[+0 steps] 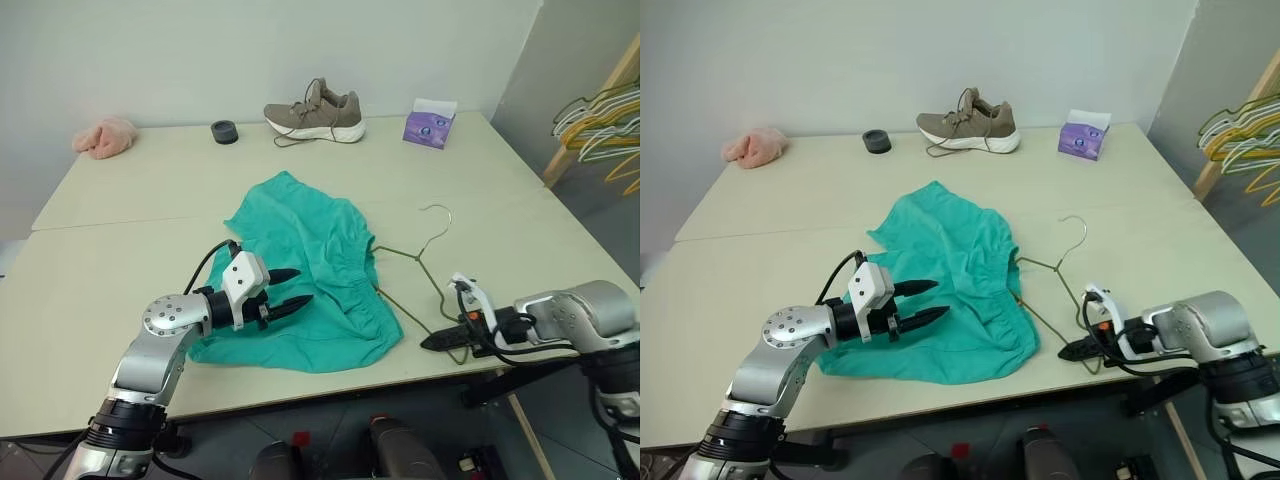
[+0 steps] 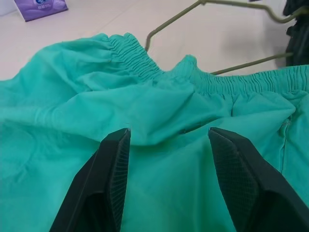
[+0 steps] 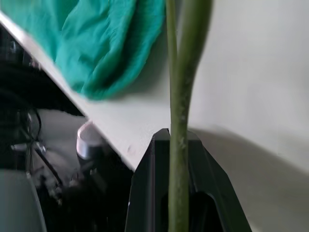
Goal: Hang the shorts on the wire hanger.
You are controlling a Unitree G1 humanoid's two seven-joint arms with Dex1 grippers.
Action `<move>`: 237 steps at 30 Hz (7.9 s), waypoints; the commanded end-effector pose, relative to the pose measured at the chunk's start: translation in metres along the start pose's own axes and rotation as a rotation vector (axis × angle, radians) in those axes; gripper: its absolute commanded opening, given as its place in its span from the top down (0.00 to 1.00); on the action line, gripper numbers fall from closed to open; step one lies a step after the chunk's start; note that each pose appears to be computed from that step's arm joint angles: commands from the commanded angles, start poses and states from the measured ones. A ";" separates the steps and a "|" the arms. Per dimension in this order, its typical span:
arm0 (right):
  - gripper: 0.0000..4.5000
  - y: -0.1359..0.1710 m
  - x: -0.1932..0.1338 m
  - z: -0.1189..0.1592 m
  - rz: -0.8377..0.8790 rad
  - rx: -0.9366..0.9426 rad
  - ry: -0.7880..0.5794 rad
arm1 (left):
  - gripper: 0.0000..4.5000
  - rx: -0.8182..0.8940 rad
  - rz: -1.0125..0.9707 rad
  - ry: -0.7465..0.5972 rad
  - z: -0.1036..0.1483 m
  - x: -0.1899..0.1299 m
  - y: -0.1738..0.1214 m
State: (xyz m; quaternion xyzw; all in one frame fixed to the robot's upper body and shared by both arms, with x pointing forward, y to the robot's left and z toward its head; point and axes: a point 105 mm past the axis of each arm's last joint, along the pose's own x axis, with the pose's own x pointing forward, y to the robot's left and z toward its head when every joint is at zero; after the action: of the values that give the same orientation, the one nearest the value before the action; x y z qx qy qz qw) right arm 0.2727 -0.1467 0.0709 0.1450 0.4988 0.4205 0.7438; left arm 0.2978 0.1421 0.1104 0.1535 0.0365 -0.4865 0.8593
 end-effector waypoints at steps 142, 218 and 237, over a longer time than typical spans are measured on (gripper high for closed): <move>0.99 0.009 -0.016 0.096 -0.427 -0.718 -0.571 | 1.00 0.128 -0.256 0.136 0.082 -0.061 0.068; 0.05 0.073 -0.018 0.072 -0.329 -1.303 -0.225 | 1.00 0.242 -0.300 0.306 0.025 -0.037 0.039; 0.25 0.034 0.029 0.104 -0.302 -1.369 -0.088 | 1.00 0.237 -0.323 0.280 0.030 -0.031 0.034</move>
State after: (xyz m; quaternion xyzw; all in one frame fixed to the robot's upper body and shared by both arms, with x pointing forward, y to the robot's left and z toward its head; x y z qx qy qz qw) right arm 0.3496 -0.0856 0.1150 -0.3980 0.1173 0.5167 0.7490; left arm 0.3091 0.1816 0.1431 0.3007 0.1413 -0.5853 0.7396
